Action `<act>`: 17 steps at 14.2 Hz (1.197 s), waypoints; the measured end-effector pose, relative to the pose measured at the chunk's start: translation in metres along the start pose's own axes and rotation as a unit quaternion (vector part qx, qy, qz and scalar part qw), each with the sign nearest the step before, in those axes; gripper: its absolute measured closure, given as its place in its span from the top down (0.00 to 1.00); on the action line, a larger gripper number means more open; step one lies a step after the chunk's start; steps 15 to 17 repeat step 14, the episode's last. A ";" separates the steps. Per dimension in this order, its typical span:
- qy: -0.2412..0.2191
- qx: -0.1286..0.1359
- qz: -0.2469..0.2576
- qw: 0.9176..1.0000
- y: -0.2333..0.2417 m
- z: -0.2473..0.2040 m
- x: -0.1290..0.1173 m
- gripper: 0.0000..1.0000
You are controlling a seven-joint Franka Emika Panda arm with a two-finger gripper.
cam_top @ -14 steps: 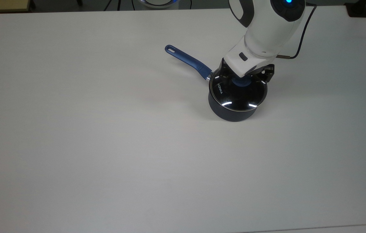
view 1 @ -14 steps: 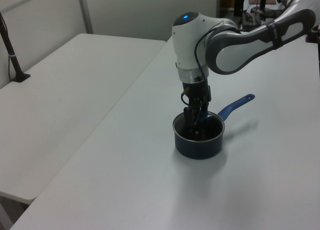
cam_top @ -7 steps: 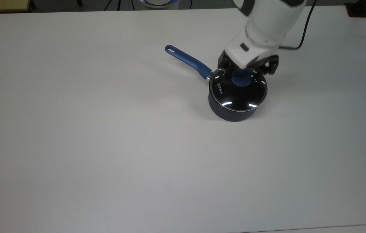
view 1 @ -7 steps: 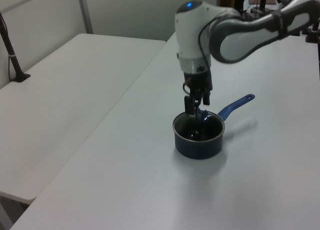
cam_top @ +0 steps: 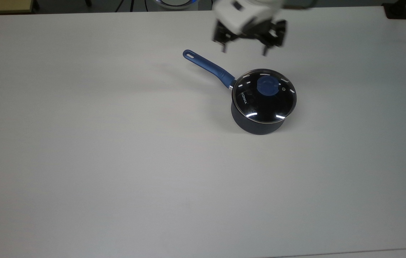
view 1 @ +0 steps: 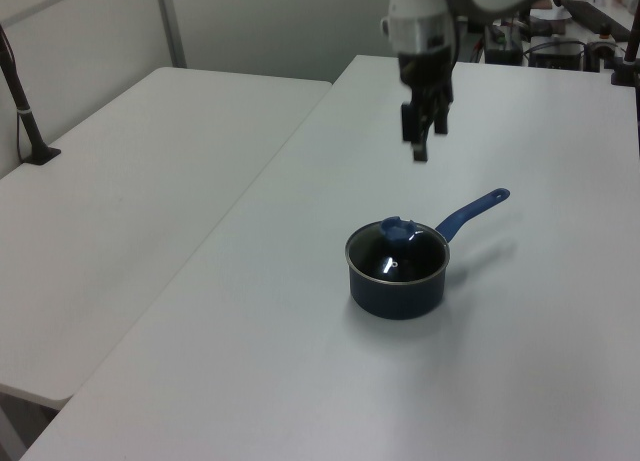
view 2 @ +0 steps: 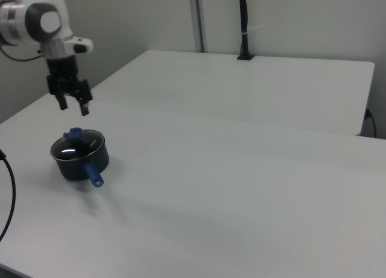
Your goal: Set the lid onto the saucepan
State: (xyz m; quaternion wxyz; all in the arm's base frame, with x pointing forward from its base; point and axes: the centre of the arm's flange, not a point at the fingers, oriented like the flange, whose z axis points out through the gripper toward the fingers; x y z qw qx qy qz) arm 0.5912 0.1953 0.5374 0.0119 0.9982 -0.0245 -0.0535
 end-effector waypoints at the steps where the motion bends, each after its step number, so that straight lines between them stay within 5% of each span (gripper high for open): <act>1: -0.005 0.002 -0.004 1.000 0.023 -0.008 0.001 1.00; 9: 0.016 0.004 0.030 0.999 0.226 -0.046 0.007 1.00; 17: 0.012 -0.003 0.036 0.999 0.268 -0.042 0.005 1.00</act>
